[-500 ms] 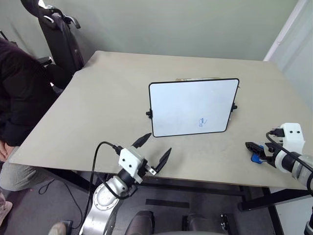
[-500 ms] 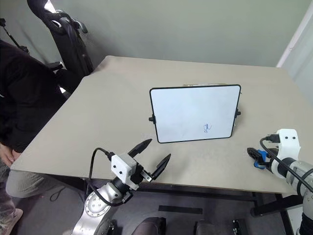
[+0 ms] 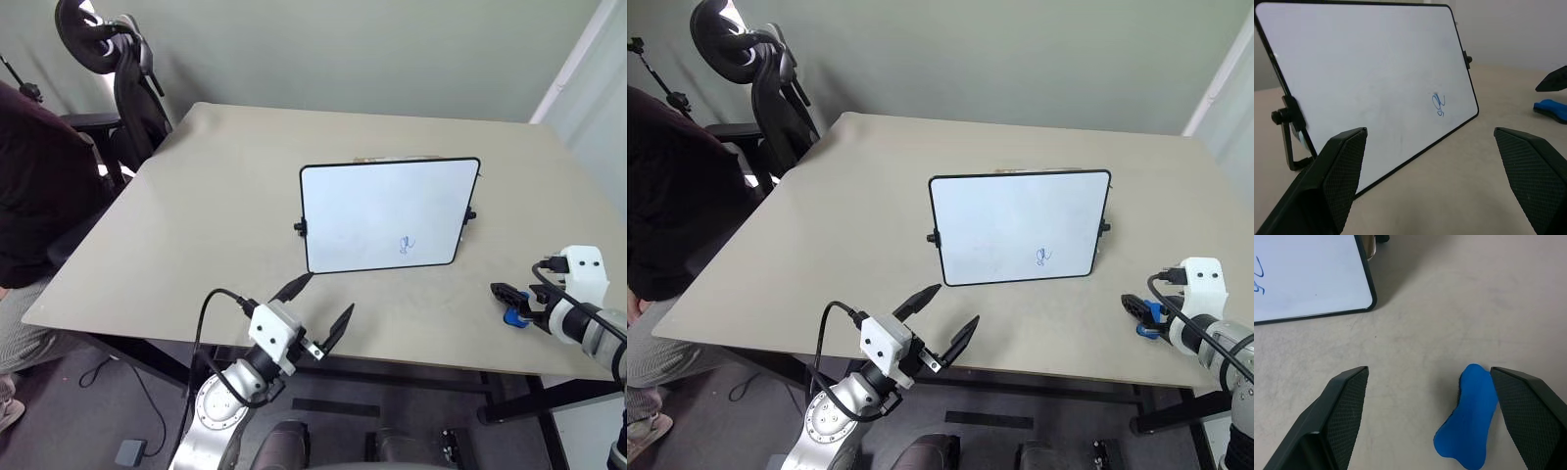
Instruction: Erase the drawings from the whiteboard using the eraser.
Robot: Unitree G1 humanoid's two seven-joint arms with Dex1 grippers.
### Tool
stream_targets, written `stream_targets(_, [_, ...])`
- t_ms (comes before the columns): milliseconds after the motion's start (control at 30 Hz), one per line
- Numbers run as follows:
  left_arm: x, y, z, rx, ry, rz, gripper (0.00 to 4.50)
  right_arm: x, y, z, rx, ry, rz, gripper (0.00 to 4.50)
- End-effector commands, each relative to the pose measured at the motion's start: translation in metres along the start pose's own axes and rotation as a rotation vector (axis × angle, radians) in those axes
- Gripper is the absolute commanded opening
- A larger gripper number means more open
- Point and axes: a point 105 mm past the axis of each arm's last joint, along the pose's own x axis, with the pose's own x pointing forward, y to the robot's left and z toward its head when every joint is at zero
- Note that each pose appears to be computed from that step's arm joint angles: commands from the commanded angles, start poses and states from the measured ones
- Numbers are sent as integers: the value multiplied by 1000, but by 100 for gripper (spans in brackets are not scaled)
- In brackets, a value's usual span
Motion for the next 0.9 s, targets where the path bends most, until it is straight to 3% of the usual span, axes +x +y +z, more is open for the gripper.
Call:
stream_targets(33, [10, -16, 1, 5, -26, -65, 450, -7, -2, 9, -15, -50, -26, 421])
stream_targets(333, [16, -15, -7, 1, -18, -77, 450, -5, -11, 11, 88, -10, -59, 421])
stream_targets(900, [14, -13, -9, 3, -16, -49, 450, 20, -40, -4, 118, 144, -183, 421])
